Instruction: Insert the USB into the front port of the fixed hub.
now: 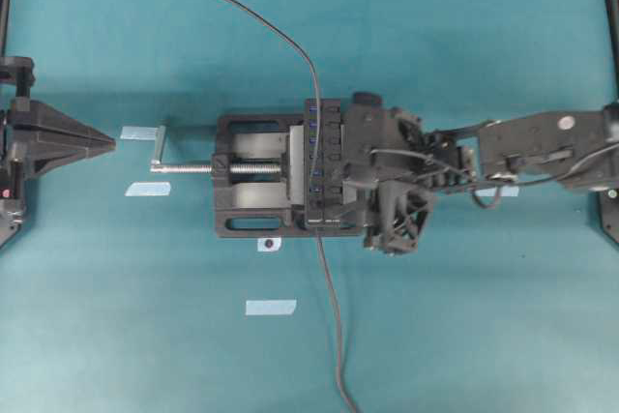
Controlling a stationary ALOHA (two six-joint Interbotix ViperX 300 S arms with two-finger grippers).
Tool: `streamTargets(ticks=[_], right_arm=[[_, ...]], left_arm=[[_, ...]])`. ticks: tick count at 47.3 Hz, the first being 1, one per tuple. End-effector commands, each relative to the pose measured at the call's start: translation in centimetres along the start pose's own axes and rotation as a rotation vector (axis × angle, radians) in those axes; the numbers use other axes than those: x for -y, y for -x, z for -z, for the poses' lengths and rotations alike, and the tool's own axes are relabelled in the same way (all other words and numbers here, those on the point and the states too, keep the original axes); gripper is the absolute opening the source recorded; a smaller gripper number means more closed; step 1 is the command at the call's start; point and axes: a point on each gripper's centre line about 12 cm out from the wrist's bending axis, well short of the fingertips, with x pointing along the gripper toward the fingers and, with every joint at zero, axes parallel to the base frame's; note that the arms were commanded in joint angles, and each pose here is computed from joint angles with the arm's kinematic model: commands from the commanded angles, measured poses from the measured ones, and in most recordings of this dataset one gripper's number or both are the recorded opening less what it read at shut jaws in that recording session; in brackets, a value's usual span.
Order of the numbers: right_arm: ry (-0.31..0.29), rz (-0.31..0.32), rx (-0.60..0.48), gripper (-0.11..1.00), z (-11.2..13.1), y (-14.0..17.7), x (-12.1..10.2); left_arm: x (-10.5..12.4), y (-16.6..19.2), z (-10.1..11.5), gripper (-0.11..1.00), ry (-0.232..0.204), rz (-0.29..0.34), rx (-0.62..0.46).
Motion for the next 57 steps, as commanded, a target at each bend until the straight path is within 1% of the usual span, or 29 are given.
streamTargets(ticks=[1, 9, 27, 34, 45, 48, 57], right_arm=[[-0.01, -0.007, 0.05, 0.66, -1.0, 1.5, -0.1], [-0.011, -0.011, 0.071, 0.66, -0.8, 2.9, -0.1], [-0.036, 0.001, 0.147, 0.66, -0.6, 6.1, 1.2], [-0.036, -0.001, 0.176, 0.66, 0.1, 6.8, 1.4], [-0.037, -0.015, 0.274, 0.66, 0.9, 8.1, 1.5], [-0.039, -0.017, 0.287, 0.66, 1.2, 8.4, 1.6], [-0.04, -0.017, 0.284, 0.66, 2.0, 8.8, 1.7]], left_arm=[[0.0, 0.0, -0.4, 0.0, 0.0, -0.001, 0.012], [0.0, 0.0, -0.3, 0.0, 0.0, -0.001, 0.014], [0.0, 0.0, -0.2, 0.0, 0.0, -0.001, 0.005], [0.0, 0.0, -0.2, 0.0, -0.001, -0.001, 0.005], [0.0, 0.0, 0.0, 0.0, 0.0, -0.002, 0.002], [0.0, 0.0, 0.0, 0.0, 0.0, -0.002, 0.002], [0.0, 0.1, 0.1, 0.0, -0.001, -0.002, 0.002]])
